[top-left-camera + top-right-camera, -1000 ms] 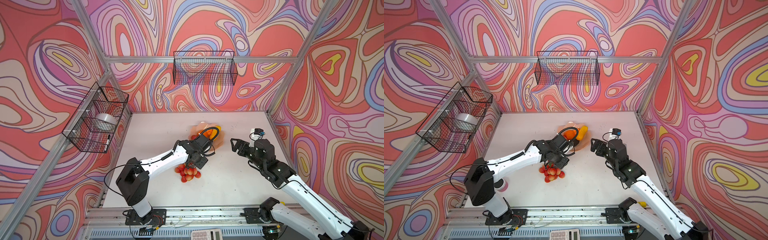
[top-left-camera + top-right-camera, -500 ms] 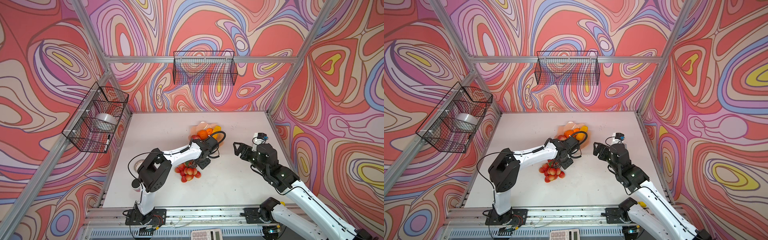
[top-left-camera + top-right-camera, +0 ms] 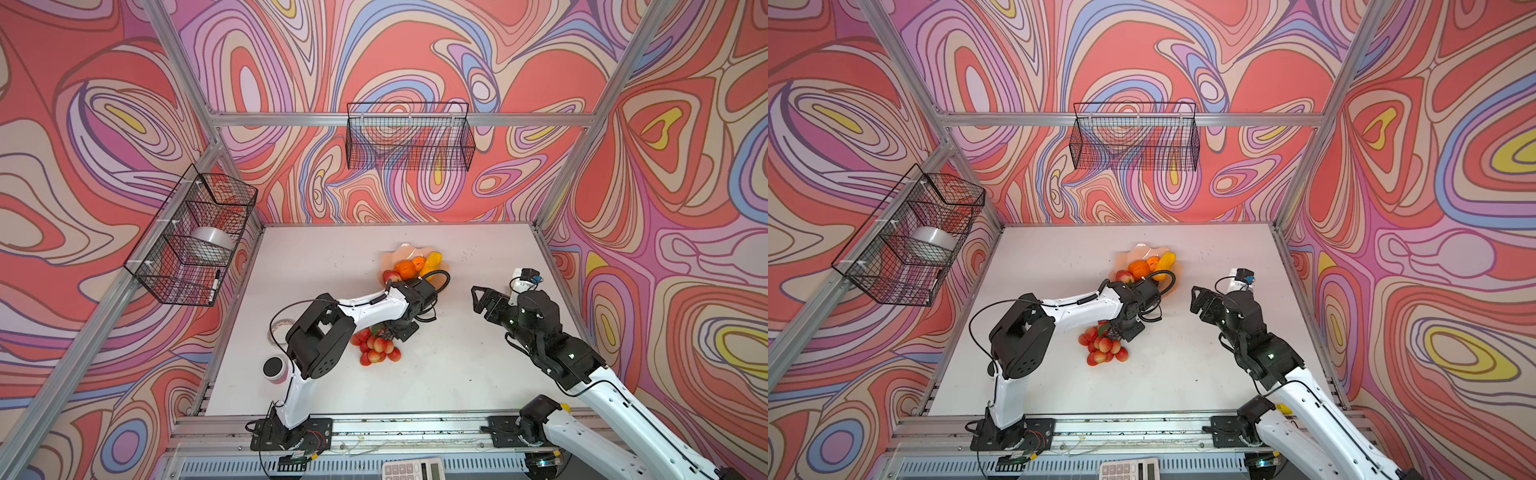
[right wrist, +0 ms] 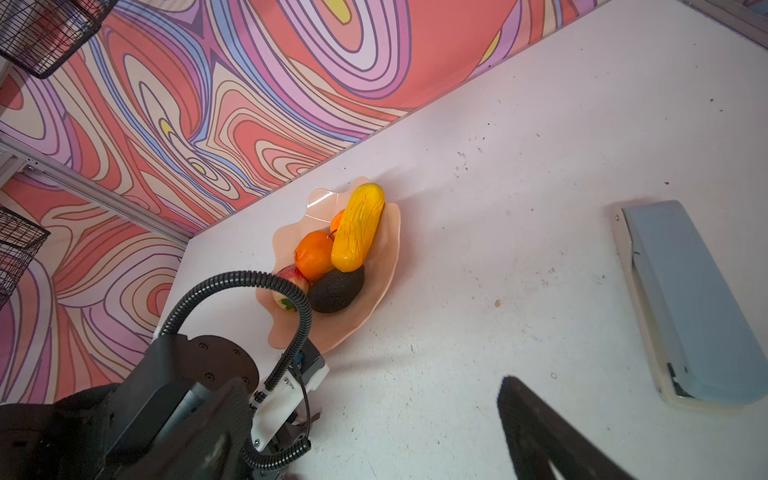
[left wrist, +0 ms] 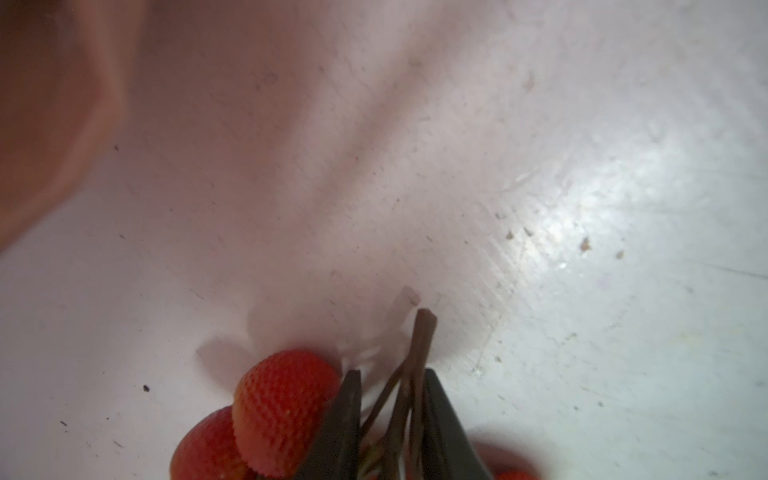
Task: Place and organize the fake fruits in the fruit bowl
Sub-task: 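Grasp the lychee bunch by its stem with the left gripper while the right arm withdraws, then lift the lychee bunch into the bowl with the left gripper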
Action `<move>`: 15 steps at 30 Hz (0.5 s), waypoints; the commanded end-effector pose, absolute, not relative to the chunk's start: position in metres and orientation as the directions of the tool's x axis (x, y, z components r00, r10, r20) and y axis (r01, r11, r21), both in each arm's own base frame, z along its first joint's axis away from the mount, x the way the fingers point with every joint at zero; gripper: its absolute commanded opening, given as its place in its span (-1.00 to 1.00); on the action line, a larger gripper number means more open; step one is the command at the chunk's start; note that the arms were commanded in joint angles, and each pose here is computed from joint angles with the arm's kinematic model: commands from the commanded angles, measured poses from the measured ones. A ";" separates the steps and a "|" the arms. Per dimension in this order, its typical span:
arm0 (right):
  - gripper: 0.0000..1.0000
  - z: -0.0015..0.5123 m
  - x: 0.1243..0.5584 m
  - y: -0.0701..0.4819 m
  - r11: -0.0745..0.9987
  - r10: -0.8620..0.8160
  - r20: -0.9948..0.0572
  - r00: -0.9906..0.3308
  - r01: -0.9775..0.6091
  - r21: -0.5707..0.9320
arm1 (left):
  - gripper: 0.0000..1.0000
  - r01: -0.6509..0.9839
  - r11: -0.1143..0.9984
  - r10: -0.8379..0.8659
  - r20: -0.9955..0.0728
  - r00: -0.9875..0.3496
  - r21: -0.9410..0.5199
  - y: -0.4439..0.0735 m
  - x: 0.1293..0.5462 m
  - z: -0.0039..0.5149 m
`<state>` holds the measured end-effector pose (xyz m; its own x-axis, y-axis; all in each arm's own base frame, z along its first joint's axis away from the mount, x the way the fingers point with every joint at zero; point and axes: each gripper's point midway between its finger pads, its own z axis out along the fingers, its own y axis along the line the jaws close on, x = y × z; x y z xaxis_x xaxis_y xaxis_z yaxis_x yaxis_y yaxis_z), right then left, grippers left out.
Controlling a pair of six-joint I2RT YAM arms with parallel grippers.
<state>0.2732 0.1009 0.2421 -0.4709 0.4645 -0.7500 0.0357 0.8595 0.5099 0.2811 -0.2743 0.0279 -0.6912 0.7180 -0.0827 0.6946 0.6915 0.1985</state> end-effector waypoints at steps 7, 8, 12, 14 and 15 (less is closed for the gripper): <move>0.96 0.236 0.275 0.097 0.857 0.480 -0.744 -0.465 0.068 0.510 | -1.00 0.643 0.738 0.673 -0.150 -0.724 0.204 -0.253 0.268 0.064; 0.96 0.237 0.276 0.097 0.855 0.483 -0.743 -0.464 0.068 0.514 | -1.00 0.638 0.742 0.669 -0.167 -0.724 0.205 -0.251 0.269 0.071; 0.97 0.234 0.277 0.099 0.853 0.485 -0.735 -0.473 0.070 0.517 | -1.00 0.613 0.767 0.642 -0.267 -0.719 0.192 -0.250 0.270 0.105; 0.97 0.233 0.276 0.099 0.851 0.488 -0.733 -0.474 0.073 0.520 | -1.00 0.590 0.788 0.611 -0.333 -0.718 0.176 -0.246 0.270 0.127; 0.96 0.232 0.276 0.098 0.851 0.489 -0.733 -0.474 0.074 0.520 | -1.00 0.578 0.799 0.595 -0.364 -0.717 0.166 -0.244 0.270 0.137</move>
<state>0.2757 0.1008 0.2367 -0.4774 0.4792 -0.7365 0.0597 0.8539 0.5169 0.2696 -0.2542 0.1106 -0.7069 0.6438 -0.2931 0.6226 0.7629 0.1743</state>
